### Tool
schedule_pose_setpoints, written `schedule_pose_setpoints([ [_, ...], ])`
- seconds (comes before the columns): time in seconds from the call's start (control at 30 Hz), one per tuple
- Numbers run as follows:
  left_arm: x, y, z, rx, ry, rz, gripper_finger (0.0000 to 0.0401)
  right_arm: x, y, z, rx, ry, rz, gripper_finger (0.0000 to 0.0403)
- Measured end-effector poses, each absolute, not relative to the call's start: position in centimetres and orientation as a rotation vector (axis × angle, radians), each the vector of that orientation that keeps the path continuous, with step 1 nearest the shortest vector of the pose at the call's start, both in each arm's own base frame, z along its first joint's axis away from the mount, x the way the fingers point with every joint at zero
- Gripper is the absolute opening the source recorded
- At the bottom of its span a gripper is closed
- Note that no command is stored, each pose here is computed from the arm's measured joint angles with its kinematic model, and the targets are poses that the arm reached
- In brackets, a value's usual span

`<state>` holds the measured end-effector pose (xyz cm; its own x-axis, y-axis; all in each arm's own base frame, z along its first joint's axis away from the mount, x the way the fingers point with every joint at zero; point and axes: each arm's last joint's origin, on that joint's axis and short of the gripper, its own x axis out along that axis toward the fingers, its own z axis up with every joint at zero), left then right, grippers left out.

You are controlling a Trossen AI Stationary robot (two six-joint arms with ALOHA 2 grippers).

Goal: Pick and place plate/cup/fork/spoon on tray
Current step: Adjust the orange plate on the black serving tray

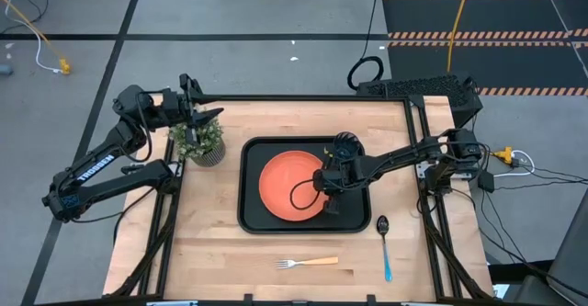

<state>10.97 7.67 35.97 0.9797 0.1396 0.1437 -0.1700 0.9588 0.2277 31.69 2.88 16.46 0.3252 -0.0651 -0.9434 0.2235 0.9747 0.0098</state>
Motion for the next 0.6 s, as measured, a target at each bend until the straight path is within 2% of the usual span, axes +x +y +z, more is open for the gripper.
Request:
schedule_pose_setpoints([
  [0.6, 10.97, 7.66, 35.99, 0.251, -0.128, 0.158, 0.0145, 30.99, 3.55, 16.27, 0.269, 1.313, -0.162, 0.0],
])
